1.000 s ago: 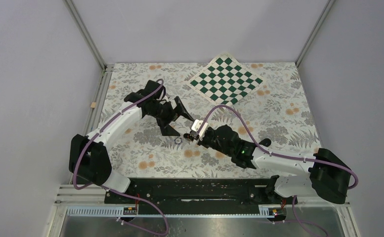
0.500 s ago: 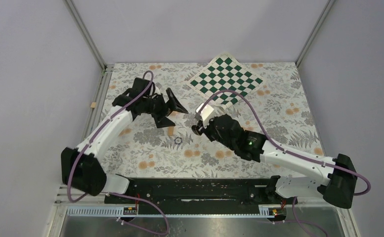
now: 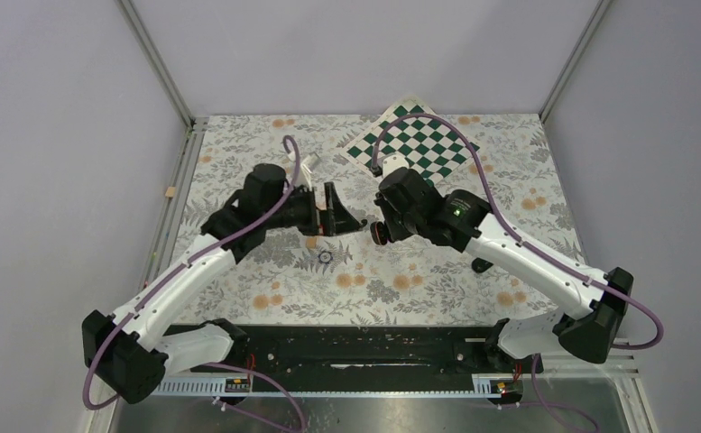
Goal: Insert the wireless bluetooth earbuds into the charging case
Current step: Pass from the right arm to the left
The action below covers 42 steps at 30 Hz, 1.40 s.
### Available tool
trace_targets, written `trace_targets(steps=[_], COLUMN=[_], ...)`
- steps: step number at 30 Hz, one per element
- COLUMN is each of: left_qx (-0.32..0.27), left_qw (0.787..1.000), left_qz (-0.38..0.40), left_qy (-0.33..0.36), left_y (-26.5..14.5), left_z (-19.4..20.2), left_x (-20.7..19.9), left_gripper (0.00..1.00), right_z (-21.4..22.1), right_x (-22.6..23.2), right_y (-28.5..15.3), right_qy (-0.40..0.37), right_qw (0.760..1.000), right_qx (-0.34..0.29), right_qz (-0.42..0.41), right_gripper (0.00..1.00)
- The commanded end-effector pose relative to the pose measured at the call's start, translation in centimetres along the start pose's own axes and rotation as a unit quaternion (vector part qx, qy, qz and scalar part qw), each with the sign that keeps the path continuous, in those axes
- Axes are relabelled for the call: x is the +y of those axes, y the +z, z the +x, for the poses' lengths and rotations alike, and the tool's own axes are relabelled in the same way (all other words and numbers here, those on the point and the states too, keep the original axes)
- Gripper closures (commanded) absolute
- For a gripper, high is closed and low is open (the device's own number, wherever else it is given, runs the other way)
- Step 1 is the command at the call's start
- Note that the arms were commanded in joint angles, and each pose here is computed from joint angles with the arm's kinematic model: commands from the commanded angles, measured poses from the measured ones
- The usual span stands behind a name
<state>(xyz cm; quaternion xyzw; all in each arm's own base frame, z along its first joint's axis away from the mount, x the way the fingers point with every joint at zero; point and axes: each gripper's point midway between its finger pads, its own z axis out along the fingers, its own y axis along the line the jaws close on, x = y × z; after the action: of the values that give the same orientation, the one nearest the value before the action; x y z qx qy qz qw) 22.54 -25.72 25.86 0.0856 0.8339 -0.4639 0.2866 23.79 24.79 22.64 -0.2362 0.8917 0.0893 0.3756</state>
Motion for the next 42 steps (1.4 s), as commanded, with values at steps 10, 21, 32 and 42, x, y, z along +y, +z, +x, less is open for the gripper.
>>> trace_targets(steps=[10, 21, 32, 42], left_qx=[-0.148, -0.105, -0.078, -0.06], left_qw=[0.987, 0.99, 0.989, 0.99], left_qz=[0.06, 0.09, 0.119, 0.128], left_qy=[0.03, 0.013, 0.033, 0.027], left_y=[2.6, 4.6, 4.4, 4.9], left_z=[0.3, 2.2, 4.2, 5.0], left_x=[-1.8, -3.2, -3.2, -3.2], left_gripper=[0.07, 0.19, 0.17, 0.26], right_z=[1.2, 0.5, 0.6, 0.0], right_x=[1.1, 1.9, 1.6, 1.6], right_y=[-1.5, -1.0, -0.2, -0.3], right_qy=[0.087, 0.108, 0.127, 0.134], right_qw=[0.993, 0.991, 0.987, 0.987], right_qx=[0.07, 0.071, 0.076, 0.069], right_qz=[-0.027, -0.044, -0.055, -0.059], right_gripper=[1.0, 1.0, 1.0, 1.0])
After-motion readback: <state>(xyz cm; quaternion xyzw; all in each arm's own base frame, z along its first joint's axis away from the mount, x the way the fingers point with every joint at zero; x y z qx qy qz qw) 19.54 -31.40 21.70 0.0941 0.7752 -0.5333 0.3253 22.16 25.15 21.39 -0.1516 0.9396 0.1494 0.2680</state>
